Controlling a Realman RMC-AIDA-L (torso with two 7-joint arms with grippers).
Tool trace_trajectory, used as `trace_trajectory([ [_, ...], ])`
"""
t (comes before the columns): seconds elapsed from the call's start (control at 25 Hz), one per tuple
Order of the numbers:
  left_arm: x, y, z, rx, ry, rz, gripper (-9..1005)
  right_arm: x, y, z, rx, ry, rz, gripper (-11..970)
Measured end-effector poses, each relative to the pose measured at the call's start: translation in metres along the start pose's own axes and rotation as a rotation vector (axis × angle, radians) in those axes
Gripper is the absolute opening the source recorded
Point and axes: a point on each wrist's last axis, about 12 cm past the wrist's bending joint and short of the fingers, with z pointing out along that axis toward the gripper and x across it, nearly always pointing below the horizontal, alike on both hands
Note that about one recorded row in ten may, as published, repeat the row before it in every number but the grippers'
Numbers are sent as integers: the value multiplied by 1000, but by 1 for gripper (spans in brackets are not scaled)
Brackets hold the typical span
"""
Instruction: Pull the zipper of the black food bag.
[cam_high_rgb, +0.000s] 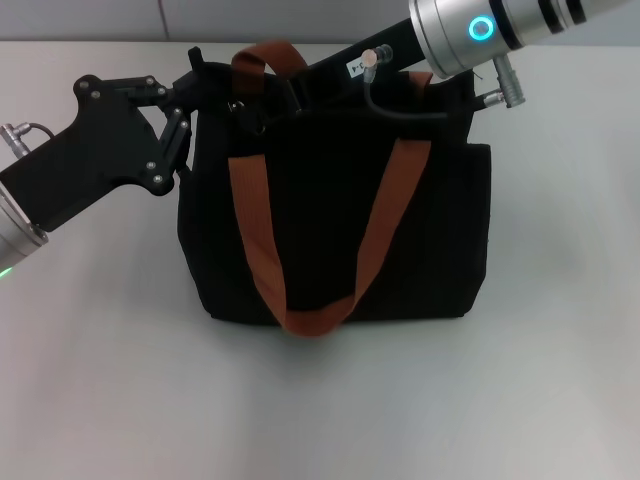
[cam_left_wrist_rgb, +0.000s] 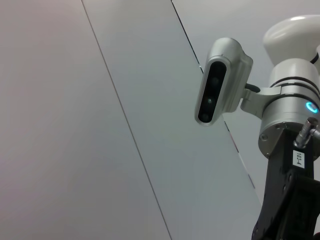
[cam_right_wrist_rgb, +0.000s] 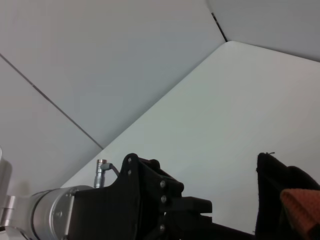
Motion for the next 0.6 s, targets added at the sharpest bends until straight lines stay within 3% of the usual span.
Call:
trace_trajectory([
  [0.6, -1, 3, 4, -2, -3, 5, 60, -3, 0, -4, 71, 30, 24, 0],
])
